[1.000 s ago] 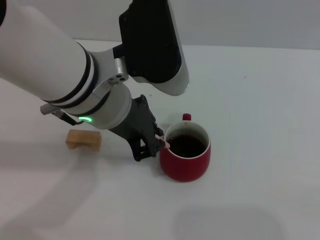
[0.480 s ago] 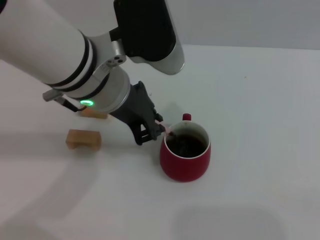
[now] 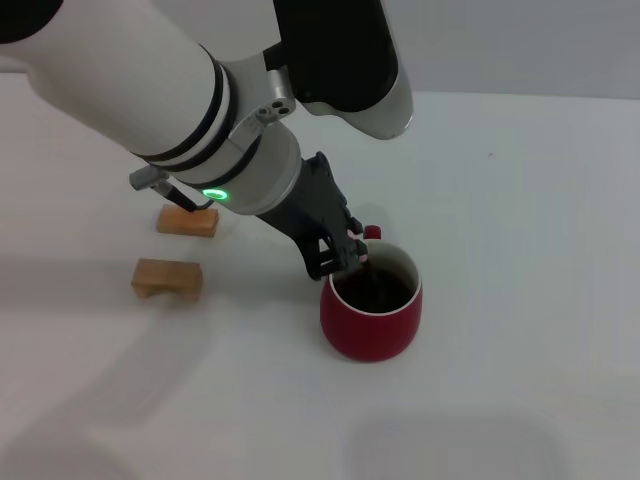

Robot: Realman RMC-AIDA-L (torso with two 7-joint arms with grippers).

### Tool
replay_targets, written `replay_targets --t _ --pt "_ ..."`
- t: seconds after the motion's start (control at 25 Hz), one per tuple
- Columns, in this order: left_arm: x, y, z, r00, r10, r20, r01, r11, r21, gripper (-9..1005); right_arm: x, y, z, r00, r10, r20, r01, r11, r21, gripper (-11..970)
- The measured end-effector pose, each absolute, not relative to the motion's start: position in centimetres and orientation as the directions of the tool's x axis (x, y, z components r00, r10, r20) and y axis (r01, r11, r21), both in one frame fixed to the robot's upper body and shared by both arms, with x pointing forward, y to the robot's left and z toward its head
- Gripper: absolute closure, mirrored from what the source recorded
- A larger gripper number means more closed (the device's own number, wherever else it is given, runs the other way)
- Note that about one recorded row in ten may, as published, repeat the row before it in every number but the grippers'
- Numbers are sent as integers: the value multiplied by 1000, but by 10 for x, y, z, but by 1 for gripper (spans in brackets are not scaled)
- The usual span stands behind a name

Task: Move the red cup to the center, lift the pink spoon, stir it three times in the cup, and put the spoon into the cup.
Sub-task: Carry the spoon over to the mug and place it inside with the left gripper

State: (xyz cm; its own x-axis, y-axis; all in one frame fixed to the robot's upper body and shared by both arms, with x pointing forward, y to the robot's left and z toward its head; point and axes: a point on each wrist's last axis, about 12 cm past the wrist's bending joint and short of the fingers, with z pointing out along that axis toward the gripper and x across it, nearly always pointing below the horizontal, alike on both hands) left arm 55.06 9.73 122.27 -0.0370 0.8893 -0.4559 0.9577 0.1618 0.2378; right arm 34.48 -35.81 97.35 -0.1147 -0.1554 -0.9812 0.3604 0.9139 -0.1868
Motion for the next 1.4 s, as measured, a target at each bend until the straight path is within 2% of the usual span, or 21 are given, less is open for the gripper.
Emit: replay_targets --t 0.24,0.68,1.08,1.4 --pt "545 93 1223 -16 885 -465 964 138 227 857 345 -359 974 -115 -156 -981 360 914 -188 960" --pt "521 93 1227 33 904 -426 976 63 209 857 345 -358 974 -113 -155 -981 359 915 -186 960" --pt "527 106 1223 -15 919 -394 967 113 227 856 347 -355 973 -111 -153 -982 345 921 -183 960" --pt "540 98 1225 -7 903 -429 950 139 278 856 346 -355 973 -113 -152 -982 348 920 -182 959"
